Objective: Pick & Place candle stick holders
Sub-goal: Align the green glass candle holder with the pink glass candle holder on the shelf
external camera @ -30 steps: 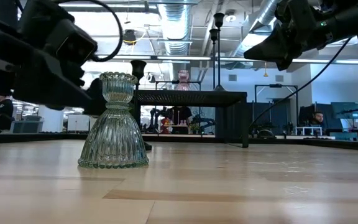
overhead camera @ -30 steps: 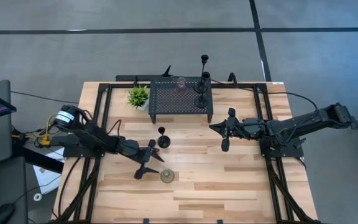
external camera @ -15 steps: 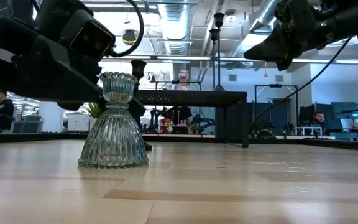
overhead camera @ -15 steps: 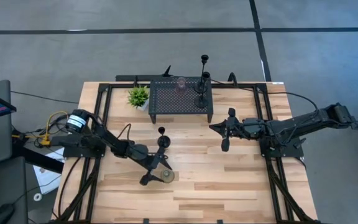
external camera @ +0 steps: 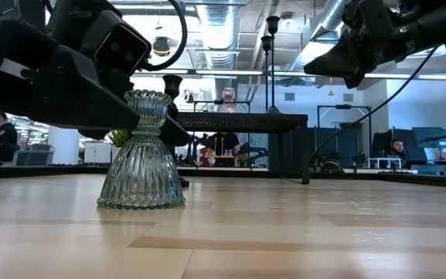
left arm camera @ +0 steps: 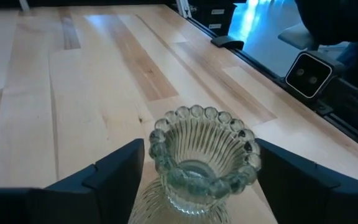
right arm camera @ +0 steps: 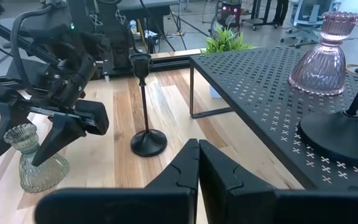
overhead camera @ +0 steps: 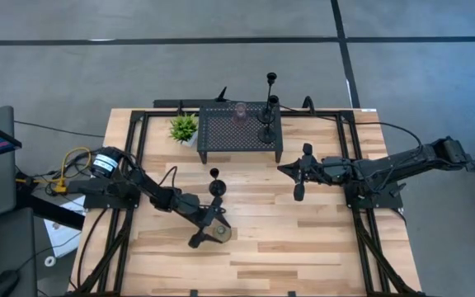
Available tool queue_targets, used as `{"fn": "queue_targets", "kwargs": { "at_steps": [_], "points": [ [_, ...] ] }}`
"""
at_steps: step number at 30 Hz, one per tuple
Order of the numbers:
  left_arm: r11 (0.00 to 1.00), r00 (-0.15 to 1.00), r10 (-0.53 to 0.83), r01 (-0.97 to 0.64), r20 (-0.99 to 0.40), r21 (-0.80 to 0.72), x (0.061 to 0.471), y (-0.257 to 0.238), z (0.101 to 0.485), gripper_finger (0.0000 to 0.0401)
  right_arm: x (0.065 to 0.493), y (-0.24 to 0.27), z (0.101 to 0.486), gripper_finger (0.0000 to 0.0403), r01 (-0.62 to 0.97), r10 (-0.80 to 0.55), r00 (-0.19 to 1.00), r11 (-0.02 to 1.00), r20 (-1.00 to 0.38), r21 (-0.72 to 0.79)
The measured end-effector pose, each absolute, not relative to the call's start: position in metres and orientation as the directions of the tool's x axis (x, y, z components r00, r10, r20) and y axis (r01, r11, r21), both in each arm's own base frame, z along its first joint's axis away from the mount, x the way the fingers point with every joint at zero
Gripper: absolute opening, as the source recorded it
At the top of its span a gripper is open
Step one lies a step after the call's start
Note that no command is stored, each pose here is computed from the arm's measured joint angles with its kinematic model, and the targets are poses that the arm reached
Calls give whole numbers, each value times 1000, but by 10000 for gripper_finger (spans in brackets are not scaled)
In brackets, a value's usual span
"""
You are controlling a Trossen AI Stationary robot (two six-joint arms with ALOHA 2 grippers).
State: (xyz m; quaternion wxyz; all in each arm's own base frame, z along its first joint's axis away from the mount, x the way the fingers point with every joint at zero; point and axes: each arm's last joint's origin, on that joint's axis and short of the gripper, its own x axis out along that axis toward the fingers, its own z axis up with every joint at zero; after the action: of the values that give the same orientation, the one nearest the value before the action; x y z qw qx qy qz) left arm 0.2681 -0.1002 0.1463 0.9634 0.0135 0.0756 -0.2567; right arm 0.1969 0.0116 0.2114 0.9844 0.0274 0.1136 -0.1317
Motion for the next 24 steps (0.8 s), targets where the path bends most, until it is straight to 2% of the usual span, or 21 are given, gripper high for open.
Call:
{"fn": "queue_targets", "kwargs": {
  "at_steps": [10, 24],
  "points": [
    [872, 859, -490, 482, -150, -88, 268, -100, 147, 234, 197, 12, 211, 0, 266, -253, 939, 964, -231, 25],
    [872, 862, -490, 481, -133, -96, 268, -100, 149, 155, 197, 12, 211, 0, 266, -253, 939, 964, -231, 25]
  ]
}}
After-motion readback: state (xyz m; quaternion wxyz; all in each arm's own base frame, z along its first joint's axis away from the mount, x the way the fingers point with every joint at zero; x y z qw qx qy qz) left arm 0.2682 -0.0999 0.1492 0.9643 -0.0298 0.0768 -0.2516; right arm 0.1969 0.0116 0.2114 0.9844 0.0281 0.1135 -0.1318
